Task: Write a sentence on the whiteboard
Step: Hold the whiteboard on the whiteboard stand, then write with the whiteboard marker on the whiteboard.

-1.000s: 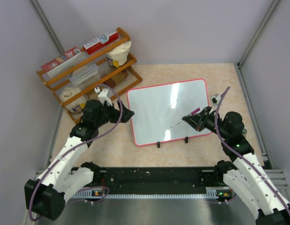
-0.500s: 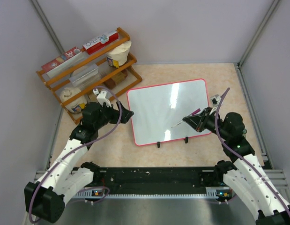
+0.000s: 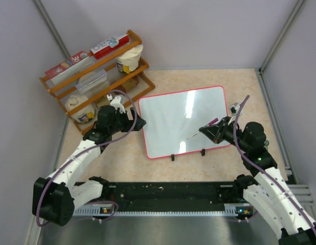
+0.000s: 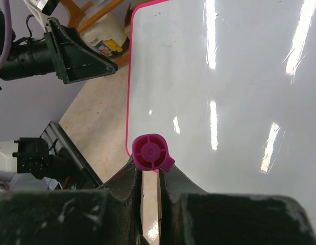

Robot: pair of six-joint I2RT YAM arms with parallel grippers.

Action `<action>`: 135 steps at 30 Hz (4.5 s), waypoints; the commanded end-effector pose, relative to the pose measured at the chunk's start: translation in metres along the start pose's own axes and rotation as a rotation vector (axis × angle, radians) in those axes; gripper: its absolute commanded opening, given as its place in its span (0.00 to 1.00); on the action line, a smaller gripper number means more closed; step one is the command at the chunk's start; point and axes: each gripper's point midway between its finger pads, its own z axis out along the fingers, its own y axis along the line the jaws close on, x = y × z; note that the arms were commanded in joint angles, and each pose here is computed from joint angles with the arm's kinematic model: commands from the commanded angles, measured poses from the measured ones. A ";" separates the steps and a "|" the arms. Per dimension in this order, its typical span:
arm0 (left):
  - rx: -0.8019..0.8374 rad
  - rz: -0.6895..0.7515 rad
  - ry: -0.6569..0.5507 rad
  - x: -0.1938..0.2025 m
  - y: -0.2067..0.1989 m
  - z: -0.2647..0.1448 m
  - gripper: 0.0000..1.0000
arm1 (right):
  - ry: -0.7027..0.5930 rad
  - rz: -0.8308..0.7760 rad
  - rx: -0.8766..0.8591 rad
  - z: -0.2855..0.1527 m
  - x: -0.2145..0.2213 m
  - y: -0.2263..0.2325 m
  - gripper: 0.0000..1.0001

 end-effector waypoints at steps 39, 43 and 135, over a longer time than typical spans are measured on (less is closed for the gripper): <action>0.823 -0.099 0.017 0.019 -0.040 0.017 0.74 | -0.082 -0.021 -0.140 0.020 -0.030 0.021 0.00; 0.903 -0.089 0.001 0.016 -0.047 0.012 0.64 | -0.084 -0.020 -0.137 0.025 -0.035 0.025 0.00; 0.761 -0.094 0.090 0.035 -0.024 0.037 0.00 | -0.207 -0.179 0.060 0.204 -0.079 0.017 0.00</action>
